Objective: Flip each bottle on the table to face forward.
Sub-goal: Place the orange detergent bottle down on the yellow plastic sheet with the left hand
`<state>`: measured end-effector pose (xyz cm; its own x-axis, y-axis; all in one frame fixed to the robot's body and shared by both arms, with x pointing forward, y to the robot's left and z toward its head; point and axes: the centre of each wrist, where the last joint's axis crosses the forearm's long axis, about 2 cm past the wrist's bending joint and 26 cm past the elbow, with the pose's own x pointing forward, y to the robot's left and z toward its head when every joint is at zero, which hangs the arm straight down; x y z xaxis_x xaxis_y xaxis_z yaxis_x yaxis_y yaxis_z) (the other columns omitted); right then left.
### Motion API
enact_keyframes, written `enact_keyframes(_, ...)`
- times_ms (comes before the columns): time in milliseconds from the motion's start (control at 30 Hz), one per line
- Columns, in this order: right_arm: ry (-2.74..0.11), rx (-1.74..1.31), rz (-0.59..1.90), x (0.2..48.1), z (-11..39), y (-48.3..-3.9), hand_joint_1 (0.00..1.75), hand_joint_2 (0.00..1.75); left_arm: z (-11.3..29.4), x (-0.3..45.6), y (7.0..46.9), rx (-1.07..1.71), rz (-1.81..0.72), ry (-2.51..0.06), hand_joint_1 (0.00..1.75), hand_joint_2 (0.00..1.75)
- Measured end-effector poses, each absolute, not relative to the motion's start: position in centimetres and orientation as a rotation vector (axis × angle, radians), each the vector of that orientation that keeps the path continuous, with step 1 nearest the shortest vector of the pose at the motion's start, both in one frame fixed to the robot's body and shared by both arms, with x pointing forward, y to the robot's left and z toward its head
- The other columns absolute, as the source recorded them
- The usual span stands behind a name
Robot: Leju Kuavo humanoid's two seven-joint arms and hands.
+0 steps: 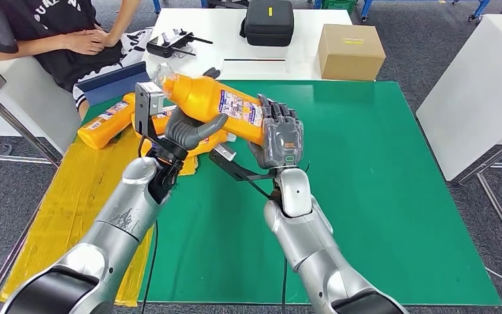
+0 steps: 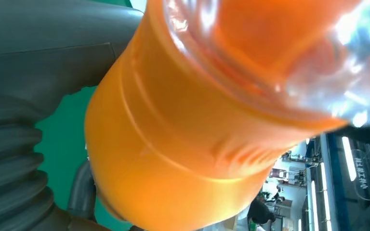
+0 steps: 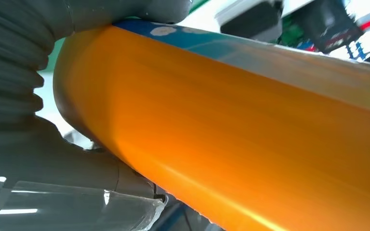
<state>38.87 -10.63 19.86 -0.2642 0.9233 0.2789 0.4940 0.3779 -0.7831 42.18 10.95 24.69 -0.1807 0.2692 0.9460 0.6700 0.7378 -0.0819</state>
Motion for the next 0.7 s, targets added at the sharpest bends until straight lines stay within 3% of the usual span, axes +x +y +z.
enact_keyframes(433,-1.957,-1.216,0.757,37.9,20.3,-9.1,1.75,1.75,24.8,42.3,11.2,-0.765,-0.374,-1.776,0.0,1.75)
enact_keyframes(700,-2.009,-0.87,0.642,37.7,18.6,-8.9,1.75,1.75,25.2,42.7,11.2,-0.788,-0.369,-1.783,0.0,1.75)
